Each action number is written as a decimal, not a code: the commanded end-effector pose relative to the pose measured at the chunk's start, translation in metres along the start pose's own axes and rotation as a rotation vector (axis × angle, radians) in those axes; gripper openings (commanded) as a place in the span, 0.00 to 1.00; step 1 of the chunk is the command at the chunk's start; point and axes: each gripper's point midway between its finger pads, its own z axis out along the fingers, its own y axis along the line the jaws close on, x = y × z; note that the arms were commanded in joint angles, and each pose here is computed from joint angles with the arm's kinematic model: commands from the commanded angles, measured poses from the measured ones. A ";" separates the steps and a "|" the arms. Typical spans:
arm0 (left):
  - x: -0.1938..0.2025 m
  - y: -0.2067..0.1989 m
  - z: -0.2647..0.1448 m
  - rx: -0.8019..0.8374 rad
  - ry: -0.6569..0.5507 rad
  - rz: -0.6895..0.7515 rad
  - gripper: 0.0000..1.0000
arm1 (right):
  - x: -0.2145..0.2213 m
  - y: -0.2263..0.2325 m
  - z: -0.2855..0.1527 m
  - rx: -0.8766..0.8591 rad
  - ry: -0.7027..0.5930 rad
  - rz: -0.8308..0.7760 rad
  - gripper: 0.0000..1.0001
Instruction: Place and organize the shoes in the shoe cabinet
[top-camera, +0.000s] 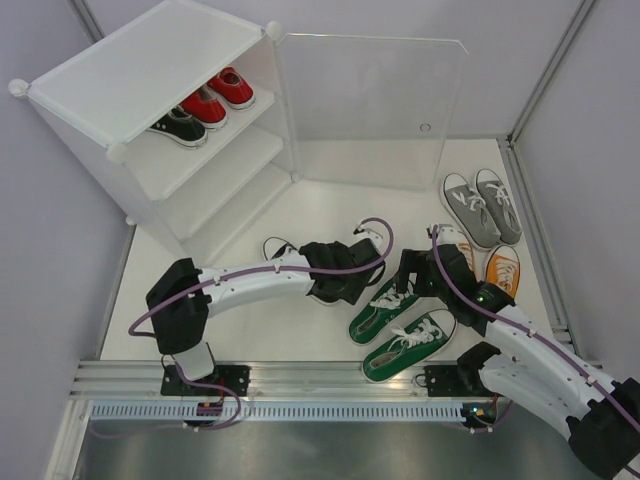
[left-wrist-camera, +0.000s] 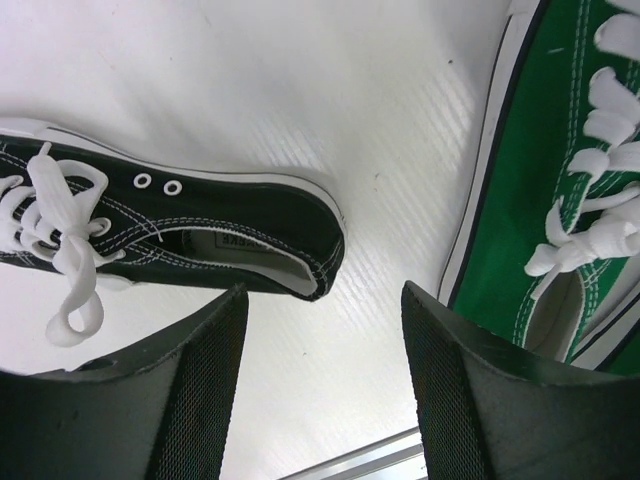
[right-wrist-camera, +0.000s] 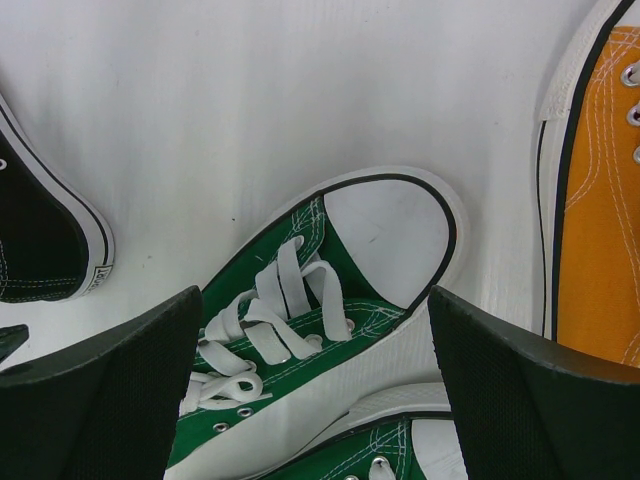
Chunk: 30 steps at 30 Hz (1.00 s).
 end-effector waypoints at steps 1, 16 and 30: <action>-0.013 0.001 -0.003 0.014 -0.087 -0.009 0.67 | -0.008 0.003 0.000 -0.007 -0.029 0.008 0.97; -0.001 -0.007 0.025 0.085 -0.147 0.079 0.67 | -0.007 0.003 0.000 -0.010 -0.024 0.009 0.96; -0.020 0.003 0.000 0.083 -0.229 0.124 0.68 | -0.005 0.004 0.003 -0.009 -0.013 0.003 0.97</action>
